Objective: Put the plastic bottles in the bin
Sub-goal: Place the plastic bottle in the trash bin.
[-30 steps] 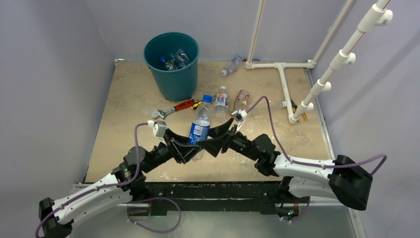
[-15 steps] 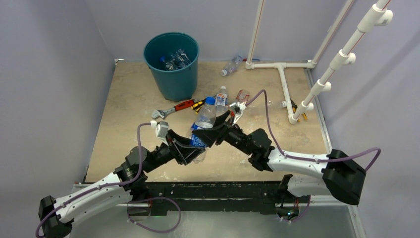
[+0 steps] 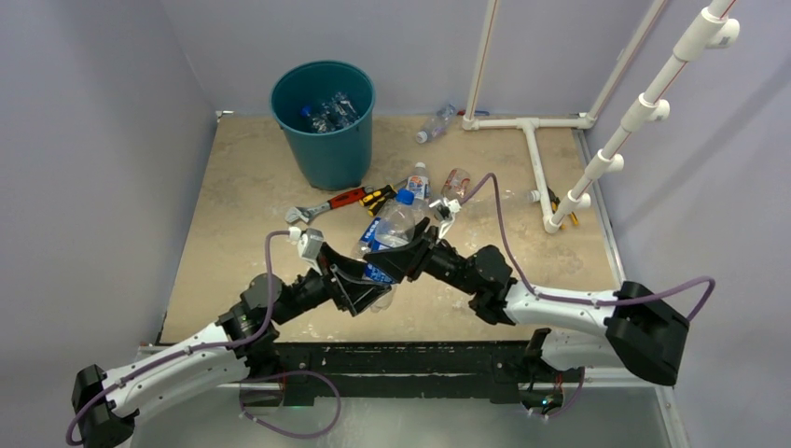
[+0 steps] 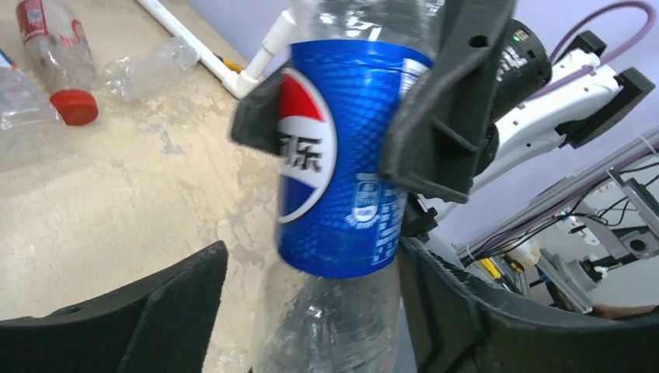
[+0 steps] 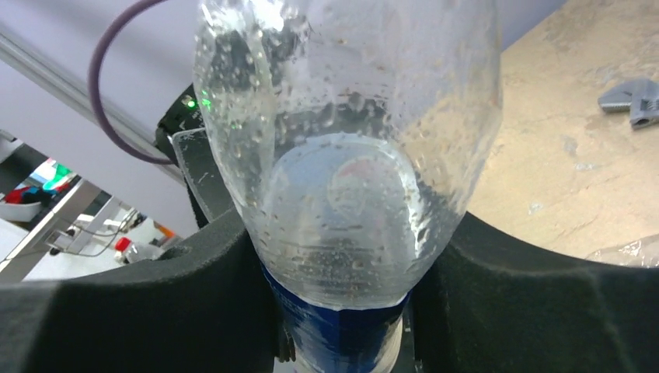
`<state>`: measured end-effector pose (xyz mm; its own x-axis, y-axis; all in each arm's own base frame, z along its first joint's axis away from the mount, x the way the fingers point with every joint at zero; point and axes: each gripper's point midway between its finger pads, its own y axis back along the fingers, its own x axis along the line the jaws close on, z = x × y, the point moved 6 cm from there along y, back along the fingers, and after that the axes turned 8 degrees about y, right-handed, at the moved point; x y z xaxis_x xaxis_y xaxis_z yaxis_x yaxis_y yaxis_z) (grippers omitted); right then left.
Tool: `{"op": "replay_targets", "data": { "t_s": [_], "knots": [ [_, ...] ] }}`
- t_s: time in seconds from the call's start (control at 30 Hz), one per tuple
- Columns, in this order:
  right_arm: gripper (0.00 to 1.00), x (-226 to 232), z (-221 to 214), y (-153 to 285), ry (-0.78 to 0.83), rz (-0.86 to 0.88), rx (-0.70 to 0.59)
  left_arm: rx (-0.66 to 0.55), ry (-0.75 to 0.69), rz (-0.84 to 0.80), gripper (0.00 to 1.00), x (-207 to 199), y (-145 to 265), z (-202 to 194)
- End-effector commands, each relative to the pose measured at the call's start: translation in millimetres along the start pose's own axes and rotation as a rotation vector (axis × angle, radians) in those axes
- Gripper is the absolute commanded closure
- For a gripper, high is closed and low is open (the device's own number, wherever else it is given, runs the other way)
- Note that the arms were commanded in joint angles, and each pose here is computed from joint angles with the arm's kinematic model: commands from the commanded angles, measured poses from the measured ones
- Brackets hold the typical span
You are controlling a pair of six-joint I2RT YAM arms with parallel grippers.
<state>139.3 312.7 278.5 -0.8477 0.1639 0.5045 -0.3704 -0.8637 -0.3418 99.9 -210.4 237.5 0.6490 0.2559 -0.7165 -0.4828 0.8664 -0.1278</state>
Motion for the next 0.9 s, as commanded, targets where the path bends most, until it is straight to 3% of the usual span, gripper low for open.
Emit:
{"op": "replay_targets", "data": {
  "t_s": [0.0, 0.13, 0.3, 0.4, 0.53, 0.7, 0.87],
  "knots": [
    [0.61, 18, 21, 17, 0.089, 0.049, -0.051, -0.04, 0.0, 0.061, 0.15, -4, 1, 15],
    [0.62, 10, 26, 39, 0.217, -0.053, -0.002, -0.113, -0.054, 0.12, 0.01, -10, 18, 36],
    [0.62, 1, 19, 62, 0.338, -0.12, 0.114, -0.239, -0.175, 0.102, 0.01, -39, 37, 78],
    [0.63, -1, 9, 67, 0.365, -0.097, 0.178, -0.259, -0.229, 0.039, 0.01, -61, 28, 96],
    [0.64, 1, -2, 66, 0.365, -0.049, 0.235, -0.178, -0.308, -0.058, 0.01, -88, -5, 108],
    [0.64, 4, -6, 61, 0.362, -0.023, 0.255, 0.054, -0.371, -0.098, 0.08, -102, -57, 104],
    [0.64, 9, -4, 58, 0.365, 0.001, 0.251, 0.095, -0.352, -0.1, 0.12, -95, -78, 96]
  ]
}}
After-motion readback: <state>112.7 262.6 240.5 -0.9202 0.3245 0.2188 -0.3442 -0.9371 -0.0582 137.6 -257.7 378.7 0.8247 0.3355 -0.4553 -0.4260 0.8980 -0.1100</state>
